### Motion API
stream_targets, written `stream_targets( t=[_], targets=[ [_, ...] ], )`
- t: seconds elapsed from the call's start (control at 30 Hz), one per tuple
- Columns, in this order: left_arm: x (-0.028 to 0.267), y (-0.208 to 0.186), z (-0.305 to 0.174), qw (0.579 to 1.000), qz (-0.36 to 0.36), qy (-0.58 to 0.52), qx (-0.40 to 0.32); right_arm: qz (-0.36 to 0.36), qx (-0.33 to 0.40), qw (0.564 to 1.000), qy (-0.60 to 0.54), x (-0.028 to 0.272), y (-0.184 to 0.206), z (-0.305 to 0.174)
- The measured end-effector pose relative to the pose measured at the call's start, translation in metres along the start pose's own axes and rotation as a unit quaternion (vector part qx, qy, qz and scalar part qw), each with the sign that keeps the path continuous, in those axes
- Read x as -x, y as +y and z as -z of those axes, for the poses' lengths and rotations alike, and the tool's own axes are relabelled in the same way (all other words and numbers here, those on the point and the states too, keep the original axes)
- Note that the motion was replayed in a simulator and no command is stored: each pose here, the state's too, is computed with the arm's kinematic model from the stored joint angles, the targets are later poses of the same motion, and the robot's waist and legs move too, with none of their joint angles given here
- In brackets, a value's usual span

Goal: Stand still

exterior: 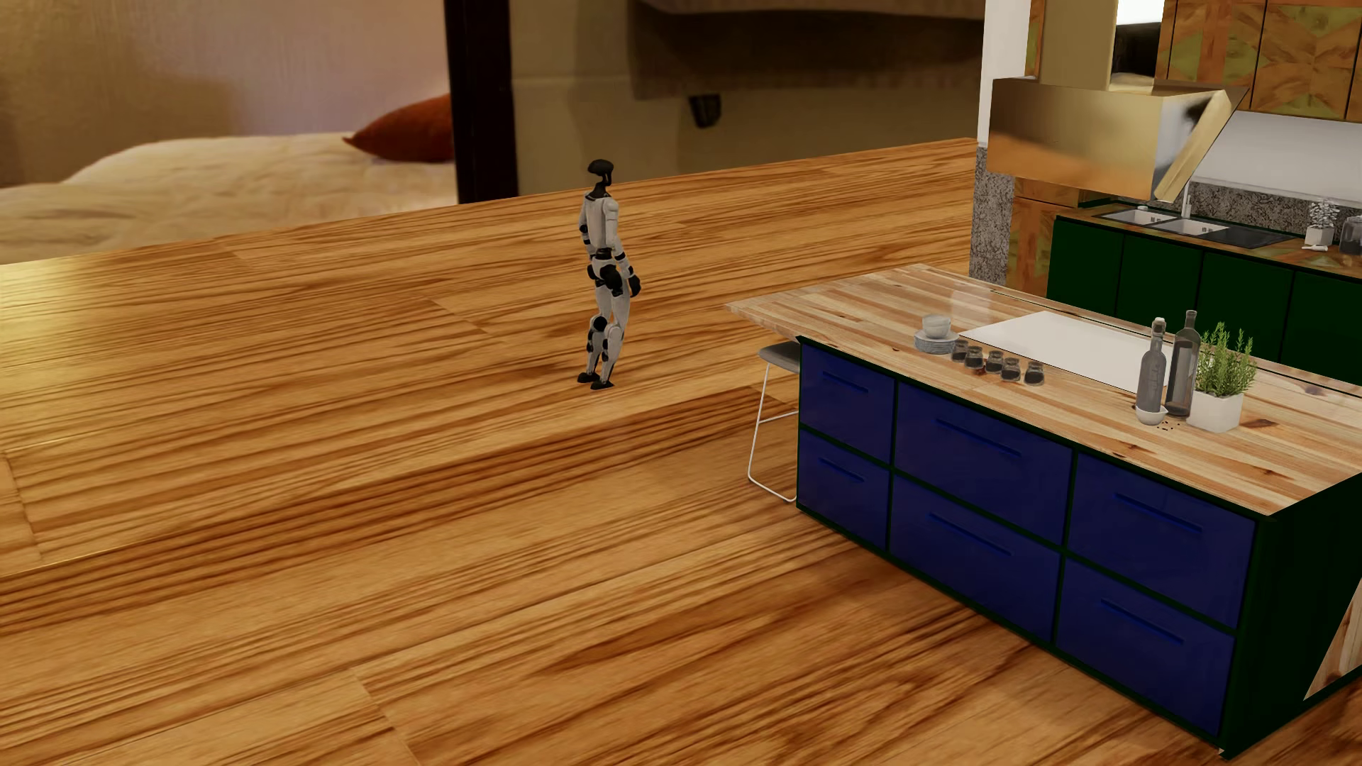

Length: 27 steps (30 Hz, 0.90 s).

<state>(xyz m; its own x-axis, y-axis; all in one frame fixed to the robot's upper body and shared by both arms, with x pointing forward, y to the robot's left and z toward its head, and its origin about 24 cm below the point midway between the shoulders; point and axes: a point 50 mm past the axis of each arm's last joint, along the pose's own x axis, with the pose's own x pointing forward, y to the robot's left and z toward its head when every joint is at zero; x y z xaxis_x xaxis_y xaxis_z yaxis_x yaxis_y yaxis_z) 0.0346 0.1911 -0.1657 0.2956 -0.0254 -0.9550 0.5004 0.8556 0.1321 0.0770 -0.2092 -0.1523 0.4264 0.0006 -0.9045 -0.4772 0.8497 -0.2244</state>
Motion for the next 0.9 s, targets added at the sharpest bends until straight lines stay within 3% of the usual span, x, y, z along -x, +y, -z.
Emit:
stream_targets(
  t=[0.9],
  targets=[
    [-0.0012,-0.0011,-0.0012,1.000,0.003,0.002,-0.007,-0.005,0.013,1.000,0.000,-0.0013,0.0007,-0.0017]
  ],
)
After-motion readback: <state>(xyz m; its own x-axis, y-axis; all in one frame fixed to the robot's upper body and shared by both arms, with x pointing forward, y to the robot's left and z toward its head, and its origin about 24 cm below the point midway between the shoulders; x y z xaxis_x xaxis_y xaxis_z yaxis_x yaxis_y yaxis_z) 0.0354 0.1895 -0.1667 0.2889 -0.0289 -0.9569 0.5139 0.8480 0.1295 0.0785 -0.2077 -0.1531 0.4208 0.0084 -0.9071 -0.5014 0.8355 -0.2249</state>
